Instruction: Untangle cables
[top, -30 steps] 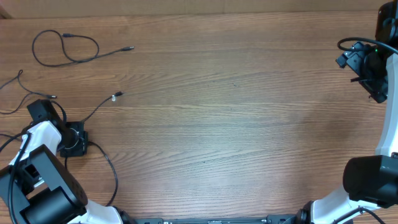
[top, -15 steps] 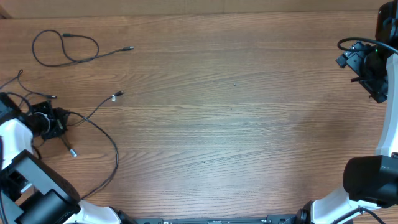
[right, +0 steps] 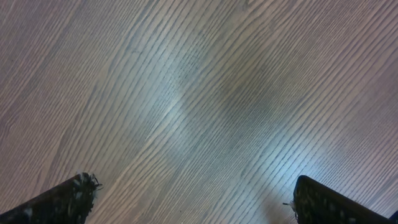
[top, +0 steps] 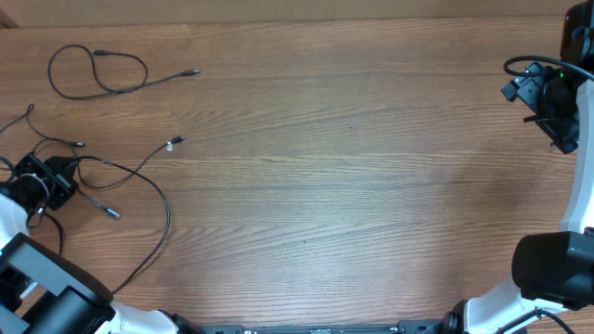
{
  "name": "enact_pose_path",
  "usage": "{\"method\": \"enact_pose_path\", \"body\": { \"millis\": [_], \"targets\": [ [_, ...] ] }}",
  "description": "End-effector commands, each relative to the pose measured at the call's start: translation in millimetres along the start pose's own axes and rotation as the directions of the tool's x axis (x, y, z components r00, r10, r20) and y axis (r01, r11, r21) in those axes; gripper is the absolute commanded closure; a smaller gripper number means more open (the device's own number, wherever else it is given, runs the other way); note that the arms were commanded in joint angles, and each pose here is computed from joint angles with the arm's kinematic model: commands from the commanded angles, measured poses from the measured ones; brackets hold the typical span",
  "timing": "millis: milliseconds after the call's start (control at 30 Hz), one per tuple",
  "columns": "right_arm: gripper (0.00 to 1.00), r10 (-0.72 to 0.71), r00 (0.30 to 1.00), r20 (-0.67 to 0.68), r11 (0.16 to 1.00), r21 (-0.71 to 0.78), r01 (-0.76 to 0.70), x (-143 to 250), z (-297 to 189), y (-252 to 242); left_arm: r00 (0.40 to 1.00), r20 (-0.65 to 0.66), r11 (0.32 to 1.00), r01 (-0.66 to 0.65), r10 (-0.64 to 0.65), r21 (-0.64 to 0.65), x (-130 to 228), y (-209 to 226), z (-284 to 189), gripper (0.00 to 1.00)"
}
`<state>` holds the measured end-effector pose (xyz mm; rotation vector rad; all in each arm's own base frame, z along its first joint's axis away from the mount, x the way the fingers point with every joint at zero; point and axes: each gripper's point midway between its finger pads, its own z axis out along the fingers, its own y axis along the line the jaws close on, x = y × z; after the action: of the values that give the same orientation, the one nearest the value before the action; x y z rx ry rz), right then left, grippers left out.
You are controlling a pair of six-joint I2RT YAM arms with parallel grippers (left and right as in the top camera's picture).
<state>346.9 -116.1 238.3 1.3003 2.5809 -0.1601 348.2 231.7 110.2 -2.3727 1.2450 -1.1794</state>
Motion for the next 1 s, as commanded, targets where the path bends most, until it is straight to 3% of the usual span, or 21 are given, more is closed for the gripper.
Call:
{"method": "enact_pose_path", "body": {
  "millis": [0,200,367,500,767,967],
  "targets": [
    [0.0,-0.003,1.0,-0.001,1.0,0.0,0.003,0,1,0,0.999,0.03,0.999,0.028,-0.029,0.029,-8,-11,-7,0.96],
    [0.0,-0.003,1.0,0.0,1.0,0.0,0.003,0,0,0,0.974,0.211,0.996,-0.085,0.081,0.009,-26,-29,-21,0.96],
    [0.0,-0.003,1.0,-0.001,1.0,0.0,0.003,0,1,0,0.847,0.491,0.974,-0.122,0.202,-0.191,-50,-29,-68,0.96],
    [0.0,-0.003,1.0,0.0,1.0,0.0,0.003,0,0,0,0.735,0.634,0.954,-0.058,0.24,-0.294,-65,-21,-105,0.96],
    [0.0,-0.003,1.0,0.0,1.0,0.0,0.003,0,0,0,0.574,0.734,0.91,-0.047,0.363,-0.413,-92,-16,-140,0.96],
    [0.0,-0.003,1.0,-0.001,1.0,0.0,0.003,0,1,0,0.553,0.746,0.907,-0.042,0.37,-0.418,-96,-17,-143,0.95]
  ]
}}
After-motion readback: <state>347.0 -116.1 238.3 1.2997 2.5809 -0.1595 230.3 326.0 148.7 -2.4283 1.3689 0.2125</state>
